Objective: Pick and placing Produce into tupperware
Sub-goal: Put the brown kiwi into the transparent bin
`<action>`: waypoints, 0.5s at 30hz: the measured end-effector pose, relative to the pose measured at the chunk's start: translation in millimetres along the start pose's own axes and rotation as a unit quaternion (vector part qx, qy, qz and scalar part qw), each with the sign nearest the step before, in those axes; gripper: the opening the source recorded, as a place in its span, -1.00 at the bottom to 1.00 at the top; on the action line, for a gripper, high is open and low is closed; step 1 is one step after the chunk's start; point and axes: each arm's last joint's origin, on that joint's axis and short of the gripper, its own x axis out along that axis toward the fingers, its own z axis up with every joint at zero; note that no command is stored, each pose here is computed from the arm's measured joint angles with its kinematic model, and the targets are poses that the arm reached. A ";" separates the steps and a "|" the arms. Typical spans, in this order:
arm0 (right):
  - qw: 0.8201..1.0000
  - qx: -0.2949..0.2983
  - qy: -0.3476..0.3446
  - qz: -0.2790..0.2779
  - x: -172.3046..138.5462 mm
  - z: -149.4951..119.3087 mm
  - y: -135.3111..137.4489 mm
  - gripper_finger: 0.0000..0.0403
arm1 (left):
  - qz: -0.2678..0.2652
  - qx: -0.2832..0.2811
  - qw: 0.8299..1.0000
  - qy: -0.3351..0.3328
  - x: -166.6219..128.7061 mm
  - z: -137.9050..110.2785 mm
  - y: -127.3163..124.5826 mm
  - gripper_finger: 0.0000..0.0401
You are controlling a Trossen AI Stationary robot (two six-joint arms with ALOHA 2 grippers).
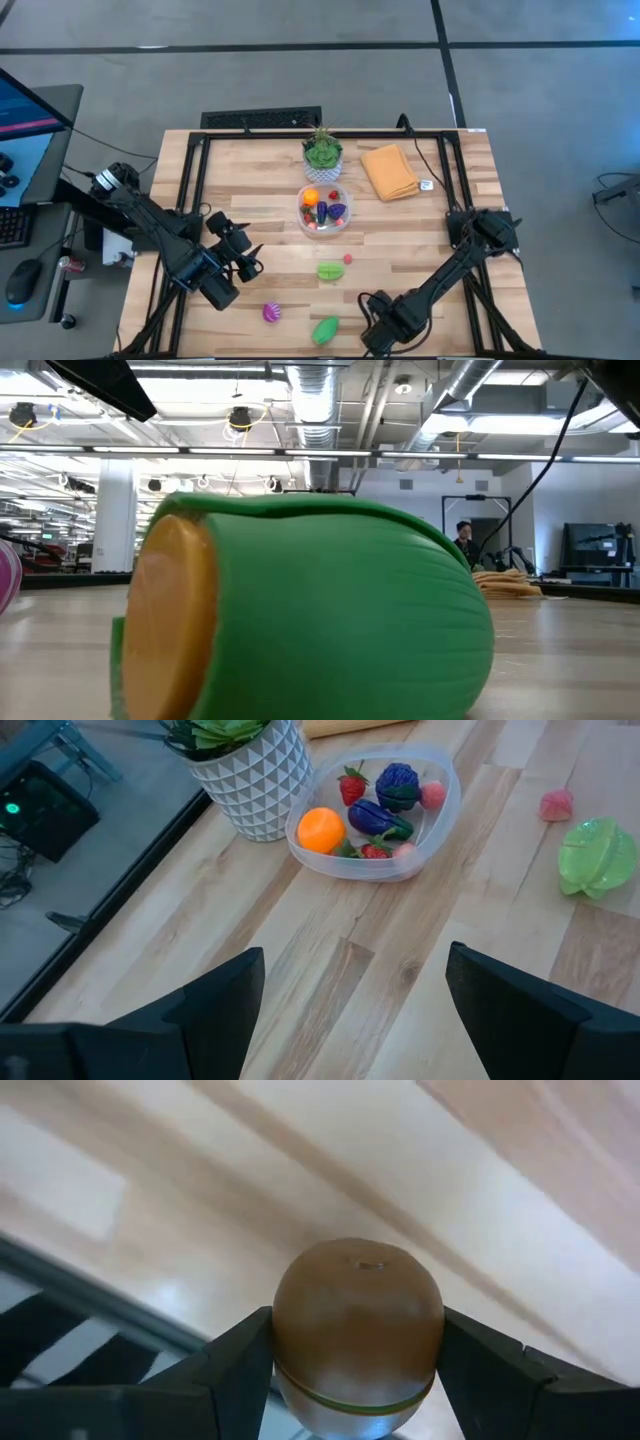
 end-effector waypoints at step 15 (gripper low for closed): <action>0.988 0.026 -0.153 0.013 -82.7 10.9 -39.9 0.35 | -0.001 -0.010 1.000 -0.001 0.1 0.3 -0.2 0.51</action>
